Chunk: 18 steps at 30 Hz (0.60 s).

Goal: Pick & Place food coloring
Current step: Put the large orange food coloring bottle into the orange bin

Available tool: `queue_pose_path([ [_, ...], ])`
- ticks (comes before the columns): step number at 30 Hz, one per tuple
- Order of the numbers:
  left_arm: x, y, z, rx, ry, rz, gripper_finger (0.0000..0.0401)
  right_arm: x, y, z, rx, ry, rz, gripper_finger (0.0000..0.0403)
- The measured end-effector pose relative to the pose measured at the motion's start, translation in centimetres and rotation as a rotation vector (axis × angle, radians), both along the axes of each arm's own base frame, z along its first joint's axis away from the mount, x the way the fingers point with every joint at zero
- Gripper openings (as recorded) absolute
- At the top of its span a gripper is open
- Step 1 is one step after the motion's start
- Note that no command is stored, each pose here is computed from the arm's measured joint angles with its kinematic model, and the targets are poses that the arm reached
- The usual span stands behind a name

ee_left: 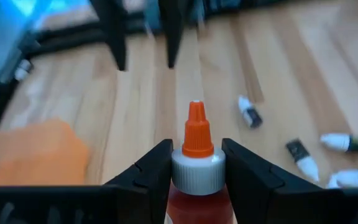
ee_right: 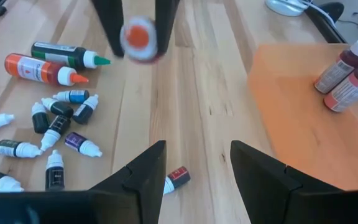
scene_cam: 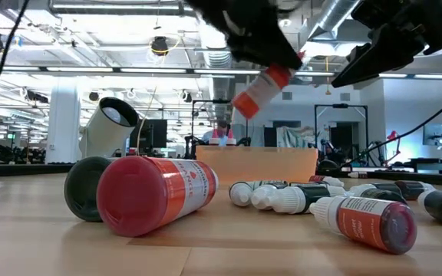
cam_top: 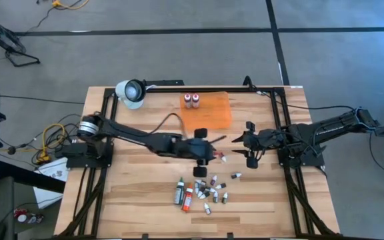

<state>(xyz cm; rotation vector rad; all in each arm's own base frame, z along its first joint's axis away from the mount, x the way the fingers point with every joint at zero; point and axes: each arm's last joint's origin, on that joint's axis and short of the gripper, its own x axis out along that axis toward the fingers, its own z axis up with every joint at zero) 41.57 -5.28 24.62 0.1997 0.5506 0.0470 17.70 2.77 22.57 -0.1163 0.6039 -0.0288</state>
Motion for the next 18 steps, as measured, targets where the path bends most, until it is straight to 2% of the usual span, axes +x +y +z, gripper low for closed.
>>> queue_pose_path([
  [6,-4.4,0.7,-2.7,-0.068,-0.361,0.022,0.0123,0.2,0.0,0.3,0.007,-0.035,-0.002,0.0173],
  [10,-7.0,1.0,-5.4,-0.123,-0.539,0.057,0.0123,0.7,0.1,0.7,0.012,-0.09,0.002,0.0173],
  [15,-9.1,1.4,-8.0,-0.177,-0.659,0.111,0.0123,1.9,0.4,0.4,0.012,-0.126,0.01,0.0173],
  [18,-8.8,1.4,-9.1,-0.185,-0.681,0.129,0.0123,2.9,0.6,-0.2,0.009,-0.125,0.014,0.0173],
])
